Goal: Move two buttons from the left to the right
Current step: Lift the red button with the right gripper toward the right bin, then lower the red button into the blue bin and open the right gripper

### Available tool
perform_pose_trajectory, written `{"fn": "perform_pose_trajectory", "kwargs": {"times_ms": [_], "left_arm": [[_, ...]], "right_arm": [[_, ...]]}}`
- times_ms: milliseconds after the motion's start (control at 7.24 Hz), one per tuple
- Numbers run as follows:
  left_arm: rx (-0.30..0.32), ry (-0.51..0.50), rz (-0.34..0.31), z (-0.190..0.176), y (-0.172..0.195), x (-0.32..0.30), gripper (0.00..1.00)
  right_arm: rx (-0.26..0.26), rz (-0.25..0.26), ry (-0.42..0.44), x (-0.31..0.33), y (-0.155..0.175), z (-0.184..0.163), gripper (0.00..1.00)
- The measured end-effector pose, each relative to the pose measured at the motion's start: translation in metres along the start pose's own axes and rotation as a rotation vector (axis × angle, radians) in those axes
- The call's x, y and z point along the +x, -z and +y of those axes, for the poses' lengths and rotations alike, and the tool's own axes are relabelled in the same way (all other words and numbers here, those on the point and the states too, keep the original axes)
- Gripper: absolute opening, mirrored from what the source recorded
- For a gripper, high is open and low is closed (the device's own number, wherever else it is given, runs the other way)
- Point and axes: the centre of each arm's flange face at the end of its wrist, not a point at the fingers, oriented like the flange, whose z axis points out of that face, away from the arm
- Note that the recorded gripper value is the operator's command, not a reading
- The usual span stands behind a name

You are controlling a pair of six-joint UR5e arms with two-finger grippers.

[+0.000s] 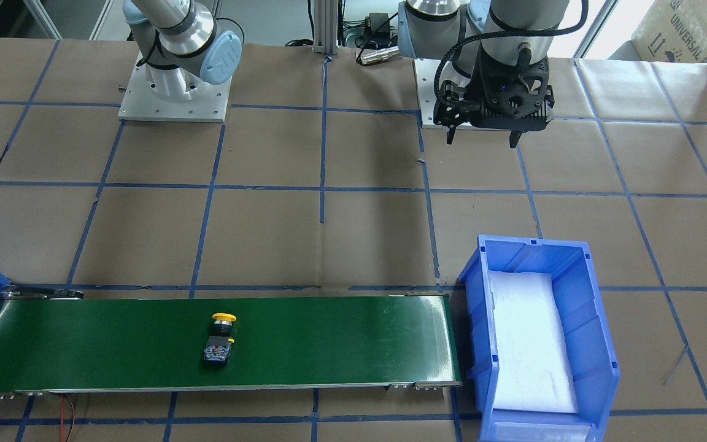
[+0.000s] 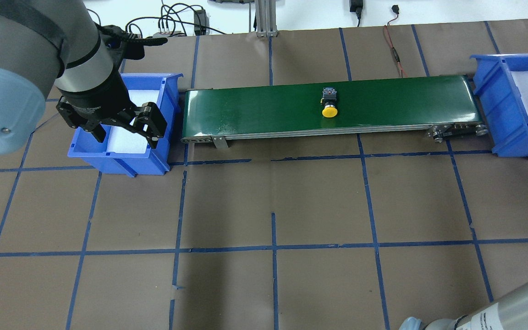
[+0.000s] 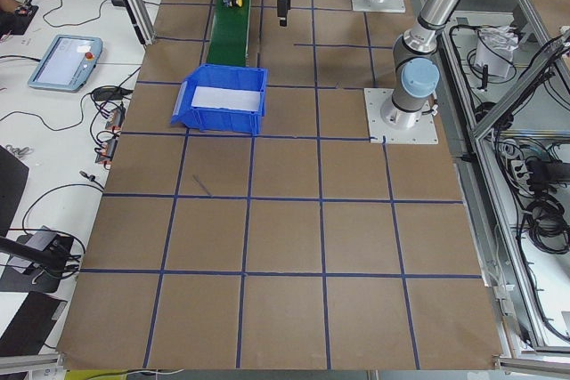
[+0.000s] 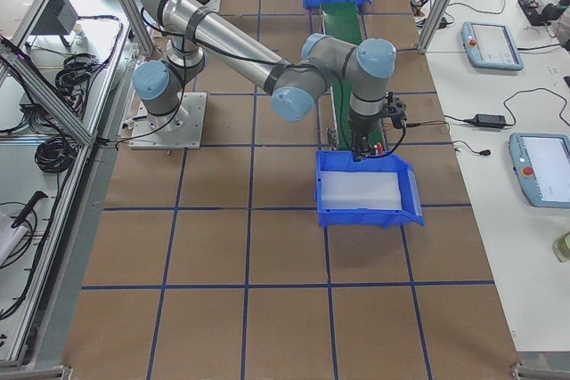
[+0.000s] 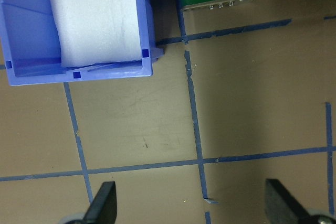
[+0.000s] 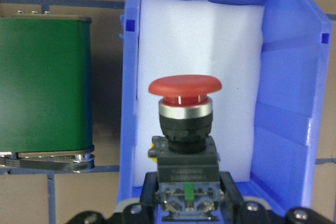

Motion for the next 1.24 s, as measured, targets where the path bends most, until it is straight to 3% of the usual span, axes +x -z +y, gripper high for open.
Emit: {"fn": "perform_pose_trajectory", "kwargs": {"times_ms": [552,828,1104,1242], "left_arm": [[-0.002,0.003,0.002,-0.001,-0.002,0.000,1.00],[0.025,0.015,0.011,-0.010,-0.003,0.000,0.99],[0.057,0.030,0.016,-0.031,-0.002,-0.002,0.99],[0.054,0.044,0.018,-0.044,0.000,-0.002,0.99]], "right_arm": [[-0.044,-0.051,0.005,0.052,-0.057,0.015,0.17],[-0.015,-0.074,0.014,0.041,-0.077,-0.002,0.18],[-0.013,-0.094,0.036,0.019,-0.110,-0.025,0.23],[-0.024,-0.107,0.048,0.016,-0.133,-0.032,0.37]]}}
